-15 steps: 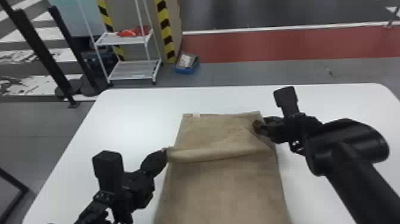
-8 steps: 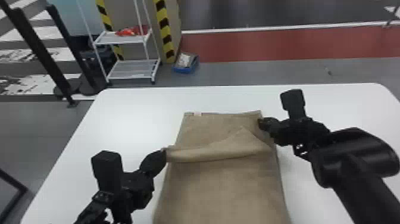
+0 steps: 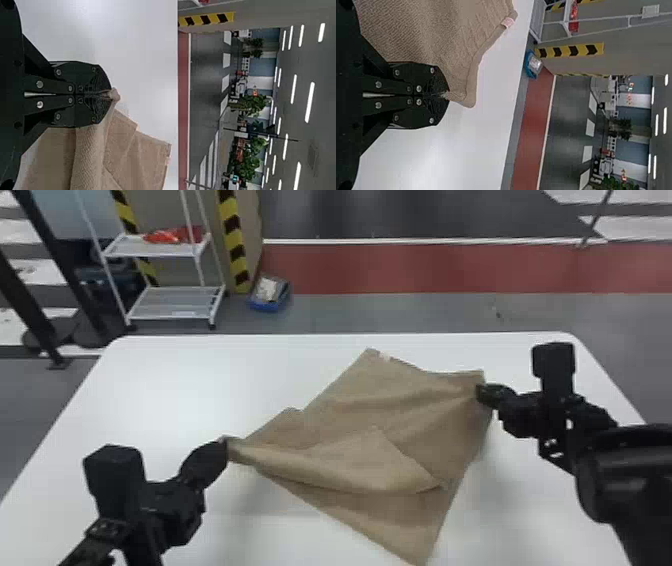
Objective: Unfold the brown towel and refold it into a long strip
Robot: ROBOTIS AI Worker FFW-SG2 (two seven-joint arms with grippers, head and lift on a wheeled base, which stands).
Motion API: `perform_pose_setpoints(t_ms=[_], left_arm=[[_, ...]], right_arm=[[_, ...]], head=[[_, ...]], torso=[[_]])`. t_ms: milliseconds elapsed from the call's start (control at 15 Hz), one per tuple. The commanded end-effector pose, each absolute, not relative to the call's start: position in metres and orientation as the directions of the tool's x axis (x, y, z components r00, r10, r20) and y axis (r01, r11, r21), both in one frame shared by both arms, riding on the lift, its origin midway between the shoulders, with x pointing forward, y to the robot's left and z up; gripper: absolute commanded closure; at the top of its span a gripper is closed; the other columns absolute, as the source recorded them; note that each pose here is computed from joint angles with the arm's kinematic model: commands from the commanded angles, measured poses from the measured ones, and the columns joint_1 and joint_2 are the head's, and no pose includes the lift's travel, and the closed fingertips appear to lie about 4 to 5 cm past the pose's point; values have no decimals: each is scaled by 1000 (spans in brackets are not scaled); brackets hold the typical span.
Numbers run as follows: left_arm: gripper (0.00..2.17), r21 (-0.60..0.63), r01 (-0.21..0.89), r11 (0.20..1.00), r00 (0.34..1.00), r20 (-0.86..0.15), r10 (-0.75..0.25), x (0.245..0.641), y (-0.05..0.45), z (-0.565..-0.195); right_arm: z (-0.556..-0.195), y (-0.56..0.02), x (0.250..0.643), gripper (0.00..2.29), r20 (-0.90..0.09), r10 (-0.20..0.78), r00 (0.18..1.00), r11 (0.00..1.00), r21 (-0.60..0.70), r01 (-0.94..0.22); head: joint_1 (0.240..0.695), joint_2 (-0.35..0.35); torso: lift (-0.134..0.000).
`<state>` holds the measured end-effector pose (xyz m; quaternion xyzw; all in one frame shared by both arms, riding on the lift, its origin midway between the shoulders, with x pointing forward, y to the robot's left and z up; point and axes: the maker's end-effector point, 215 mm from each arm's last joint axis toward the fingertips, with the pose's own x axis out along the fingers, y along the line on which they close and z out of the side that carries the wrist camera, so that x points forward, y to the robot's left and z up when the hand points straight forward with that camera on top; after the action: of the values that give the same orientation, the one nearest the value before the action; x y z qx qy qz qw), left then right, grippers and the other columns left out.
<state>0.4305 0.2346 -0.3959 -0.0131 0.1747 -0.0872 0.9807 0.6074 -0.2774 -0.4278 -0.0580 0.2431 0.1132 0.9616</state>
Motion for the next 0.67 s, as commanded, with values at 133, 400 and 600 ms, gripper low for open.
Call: perform_pose_setpoints(t_ms=[133,400,600], left_arm=[[1436,-54,165,985,925,-338,-174,430,234,-395],[1436,-55,170,984,923,-341,-178,431,230,-397],[1436,-55,173,983,920,-347,-181,430,227,-401]], right_arm=[[-435,-367,538,1656,-495,60,867,987,-98,-125],[-424,-402,470,1652,-475,-24,880,985,-160,-60],[-413,-407,435,1652,-464,-56,884,985,-168,-26]], head=[[695,-84],[695,-174],[695,-211]], torso=[[-123],[-123],[-123]])
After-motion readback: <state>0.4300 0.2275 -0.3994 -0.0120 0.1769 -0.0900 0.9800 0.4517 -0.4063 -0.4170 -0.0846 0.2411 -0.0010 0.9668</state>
